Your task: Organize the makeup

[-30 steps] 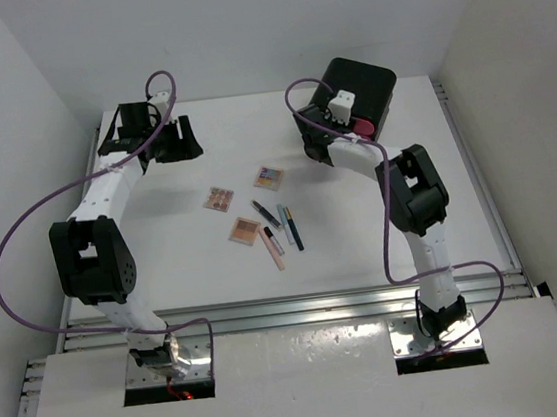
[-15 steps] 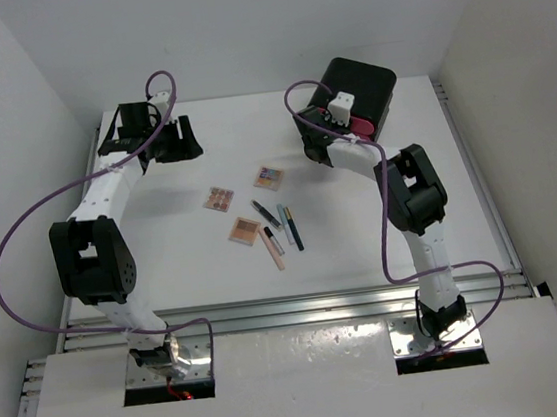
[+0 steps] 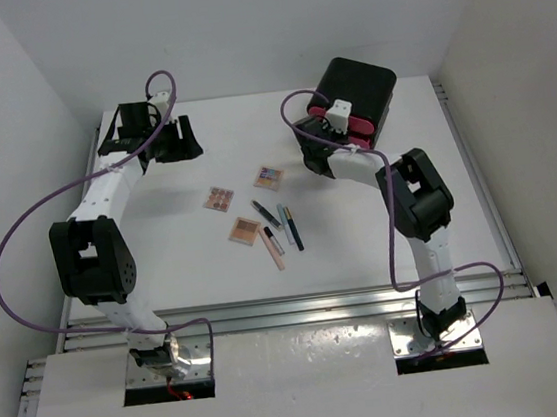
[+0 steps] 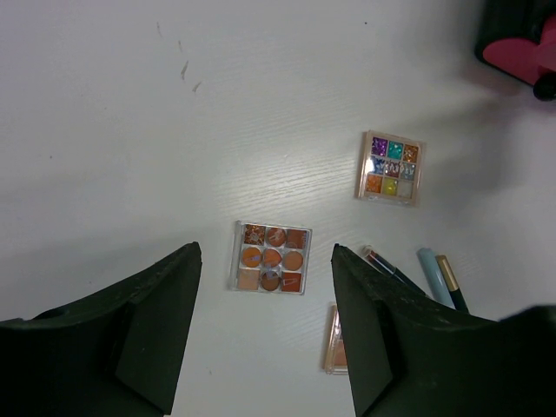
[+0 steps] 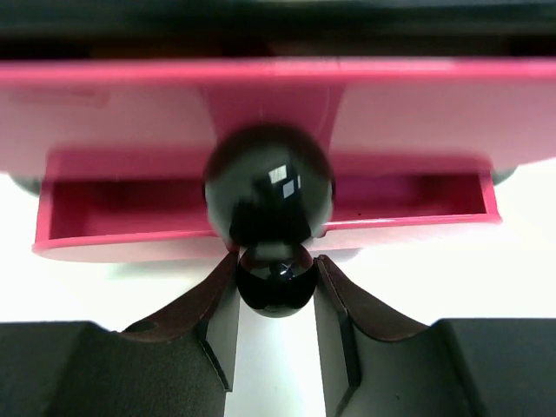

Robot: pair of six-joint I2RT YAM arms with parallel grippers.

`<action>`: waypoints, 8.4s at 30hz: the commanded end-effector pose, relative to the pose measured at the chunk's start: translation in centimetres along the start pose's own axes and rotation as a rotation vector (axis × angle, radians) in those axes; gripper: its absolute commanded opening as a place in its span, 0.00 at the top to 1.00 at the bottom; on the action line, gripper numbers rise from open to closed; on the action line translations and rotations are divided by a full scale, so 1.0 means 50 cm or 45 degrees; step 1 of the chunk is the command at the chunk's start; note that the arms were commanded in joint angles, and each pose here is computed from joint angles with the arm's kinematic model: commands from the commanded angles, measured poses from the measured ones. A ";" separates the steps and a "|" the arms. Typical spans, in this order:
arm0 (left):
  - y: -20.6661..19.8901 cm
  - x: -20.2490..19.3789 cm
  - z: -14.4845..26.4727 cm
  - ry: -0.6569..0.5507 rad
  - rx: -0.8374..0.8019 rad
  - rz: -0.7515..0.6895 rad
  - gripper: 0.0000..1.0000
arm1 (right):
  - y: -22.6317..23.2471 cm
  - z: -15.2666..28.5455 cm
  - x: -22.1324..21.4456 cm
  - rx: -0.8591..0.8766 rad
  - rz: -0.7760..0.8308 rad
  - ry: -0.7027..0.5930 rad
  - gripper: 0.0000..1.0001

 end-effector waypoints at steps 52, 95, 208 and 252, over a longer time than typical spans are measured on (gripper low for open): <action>0.034 -0.270 -0.177 0.545 0.221 -0.456 0.00 | -0.124 0.339 -0.040 0.669 0.369 0.144 0.00; -0.489 0.080 -0.170 -0.149 -0.219 -0.490 0.56 | -0.408 0.273 0.004 0.255 0.103 0.078 0.01; -0.125 -0.495 -0.086 0.729 0.145 -0.501 0.00 | -0.456 0.312 -0.055 0.256 0.180 0.232 0.00; -0.512 -0.009 -0.186 -0.046 -0.235 -0.380 0.52 | -0.468 0.298 -0.061 0.176 0.114 0.247 0.00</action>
Point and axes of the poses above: each gripper's point midway between its finger pads, its own z axis back along the fingers, its own y axis along the line the jaws close on, x = y × z, the point moved 2 cm from there along z, back along the fingers, and after that the axes turned 7 degrees about z, right-handed, at the moved point
